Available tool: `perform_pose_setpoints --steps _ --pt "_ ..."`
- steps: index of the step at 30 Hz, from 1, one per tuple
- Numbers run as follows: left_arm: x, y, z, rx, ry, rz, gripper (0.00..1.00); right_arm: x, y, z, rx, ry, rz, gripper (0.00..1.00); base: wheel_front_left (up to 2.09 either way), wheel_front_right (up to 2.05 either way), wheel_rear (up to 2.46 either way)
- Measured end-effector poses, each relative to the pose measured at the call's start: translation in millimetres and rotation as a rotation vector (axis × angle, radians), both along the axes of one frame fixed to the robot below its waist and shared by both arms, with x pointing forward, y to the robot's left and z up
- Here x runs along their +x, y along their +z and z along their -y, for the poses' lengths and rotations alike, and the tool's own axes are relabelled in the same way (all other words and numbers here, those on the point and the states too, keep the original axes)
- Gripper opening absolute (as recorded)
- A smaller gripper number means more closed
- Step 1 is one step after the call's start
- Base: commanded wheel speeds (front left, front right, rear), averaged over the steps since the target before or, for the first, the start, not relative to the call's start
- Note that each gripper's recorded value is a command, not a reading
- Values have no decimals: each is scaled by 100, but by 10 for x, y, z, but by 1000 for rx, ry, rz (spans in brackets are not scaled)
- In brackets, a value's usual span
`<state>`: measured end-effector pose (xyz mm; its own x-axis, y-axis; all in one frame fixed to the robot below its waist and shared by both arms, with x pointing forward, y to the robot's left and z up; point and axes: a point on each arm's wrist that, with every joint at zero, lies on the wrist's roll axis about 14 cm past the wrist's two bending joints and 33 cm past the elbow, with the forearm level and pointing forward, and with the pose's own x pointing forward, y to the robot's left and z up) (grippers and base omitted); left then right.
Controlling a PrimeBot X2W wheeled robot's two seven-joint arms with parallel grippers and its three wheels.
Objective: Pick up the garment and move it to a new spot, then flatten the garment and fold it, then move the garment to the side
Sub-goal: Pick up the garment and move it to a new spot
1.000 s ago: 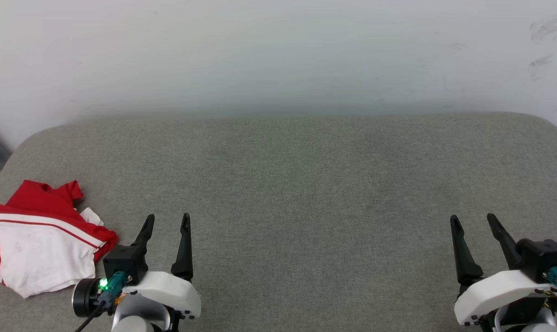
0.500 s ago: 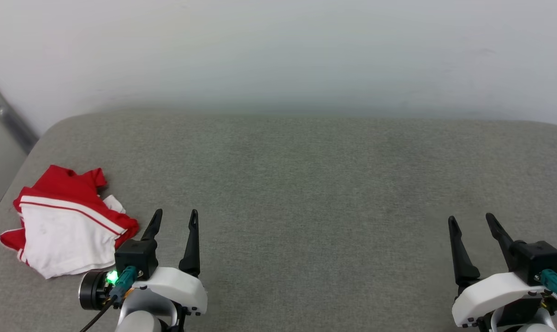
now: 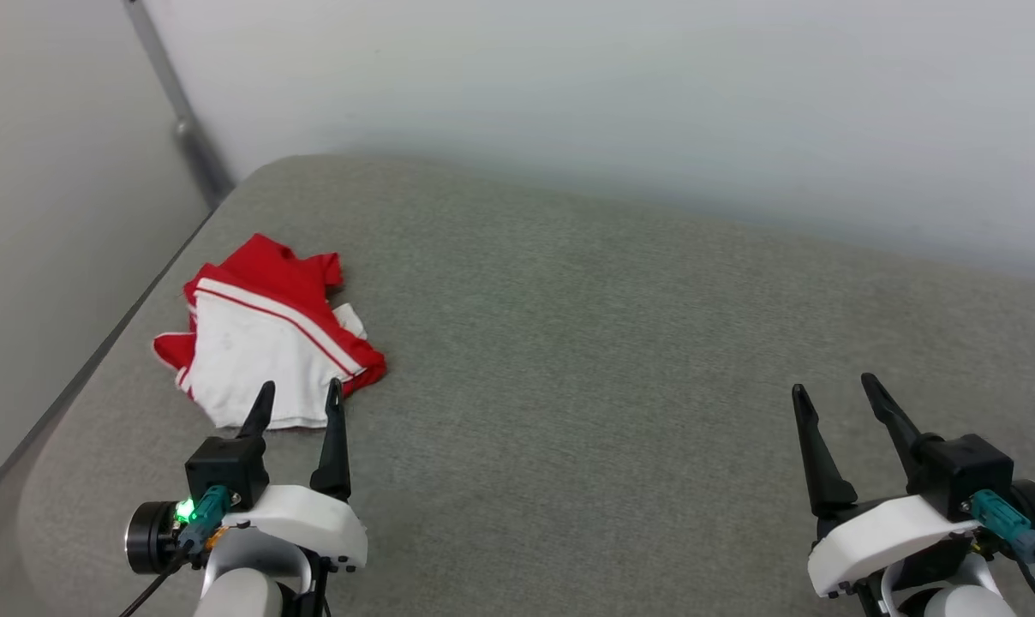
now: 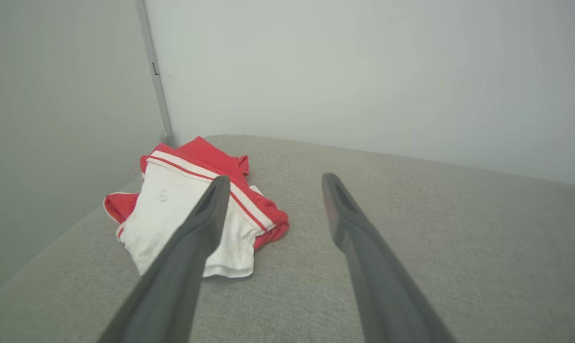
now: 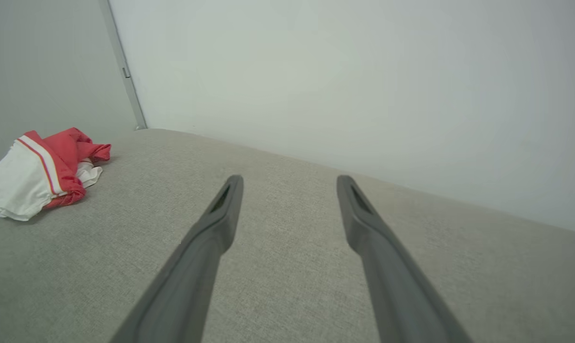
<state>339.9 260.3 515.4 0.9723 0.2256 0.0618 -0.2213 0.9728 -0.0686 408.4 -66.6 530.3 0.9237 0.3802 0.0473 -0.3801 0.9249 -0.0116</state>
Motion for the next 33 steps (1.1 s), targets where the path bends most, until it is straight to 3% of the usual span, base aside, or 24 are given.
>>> perform_pose_setpoints --steps 10,19,25,33 --pt "-417 5 -492 -12 165 2 100 50 53 -645 27 174 13 100 0 0 0" --pt "-522 23 -630 24 199 -21 100 61 39 -807 32 217 7 100 0 0 0" --pt "-300 211 -644 66 162 -15 100 69 -11 -786 33 213 -7 100 0 0 0" --pt "402 665 -820 85 88 -48 100 266 -81 -688 18 177 -25 100 0 0 0"
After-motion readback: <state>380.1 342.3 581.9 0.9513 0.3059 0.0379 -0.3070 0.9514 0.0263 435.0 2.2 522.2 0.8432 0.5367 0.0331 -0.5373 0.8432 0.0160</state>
